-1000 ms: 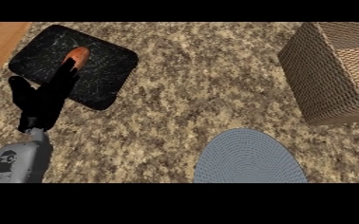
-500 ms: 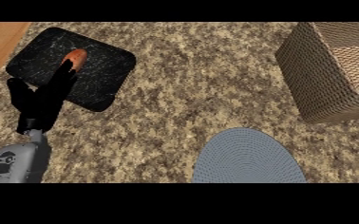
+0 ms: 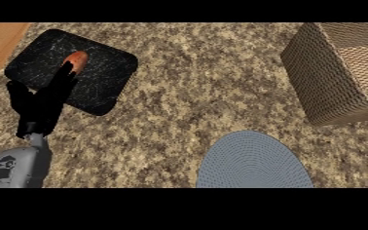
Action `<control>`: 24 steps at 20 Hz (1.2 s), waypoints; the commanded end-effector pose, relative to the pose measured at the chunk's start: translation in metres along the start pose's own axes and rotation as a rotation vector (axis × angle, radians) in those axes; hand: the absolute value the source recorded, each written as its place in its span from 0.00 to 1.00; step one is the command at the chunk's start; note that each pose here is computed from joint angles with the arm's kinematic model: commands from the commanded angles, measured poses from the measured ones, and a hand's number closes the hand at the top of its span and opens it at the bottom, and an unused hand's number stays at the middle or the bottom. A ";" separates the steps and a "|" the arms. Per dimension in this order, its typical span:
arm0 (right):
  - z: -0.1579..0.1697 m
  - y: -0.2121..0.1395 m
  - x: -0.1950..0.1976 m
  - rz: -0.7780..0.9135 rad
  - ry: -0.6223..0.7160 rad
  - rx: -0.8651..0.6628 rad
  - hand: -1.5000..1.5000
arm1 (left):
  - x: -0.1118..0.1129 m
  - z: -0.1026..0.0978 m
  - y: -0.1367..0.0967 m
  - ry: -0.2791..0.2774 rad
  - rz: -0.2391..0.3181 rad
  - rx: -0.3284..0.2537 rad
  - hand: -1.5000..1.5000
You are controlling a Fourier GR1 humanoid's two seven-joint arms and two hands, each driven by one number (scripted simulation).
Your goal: Pick the bell pepper from the placemat and place it in the basket
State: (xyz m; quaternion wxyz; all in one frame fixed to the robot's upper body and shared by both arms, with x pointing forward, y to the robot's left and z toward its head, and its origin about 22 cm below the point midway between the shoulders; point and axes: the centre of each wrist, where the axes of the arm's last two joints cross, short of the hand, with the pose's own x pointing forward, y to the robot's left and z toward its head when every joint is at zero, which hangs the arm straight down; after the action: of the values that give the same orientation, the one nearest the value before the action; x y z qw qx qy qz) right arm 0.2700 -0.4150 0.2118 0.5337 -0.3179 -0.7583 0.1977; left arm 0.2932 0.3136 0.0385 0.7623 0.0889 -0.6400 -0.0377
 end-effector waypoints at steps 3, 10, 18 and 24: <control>-0.020 0.017 -0.046 -0.040 0.150 -0.085 0.00 | 0.009 0.000 0.000 0.001 0.018 -0.036 0.50; -0.028 0.024 -0.051 -0.052 0.028 -0.008 0.00 | 0.006 -0.001 0.007 0.013 0.004 -0.002 0.50; -0.050 -0.034 -0.056 -0.358 0.147 -0.238 0.00 | 0.005 -0.005 0.009 0.023 0.010 0.009 0.50; -0.018 -0.117 -0.090 -0.492 0.237 -0.342 0.00 | -0.003 -0.002 0.003 0.000 0.016 -0.005 0.50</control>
State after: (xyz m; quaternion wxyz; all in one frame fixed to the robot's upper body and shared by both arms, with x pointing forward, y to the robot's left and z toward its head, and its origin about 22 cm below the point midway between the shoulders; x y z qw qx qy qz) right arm 0.3004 -0.5215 0.2140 0.5881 -0.2556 -0.7653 -0.0556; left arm 0.2934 0.3222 0.0407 0.7653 0.0855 -0.6370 -0.0351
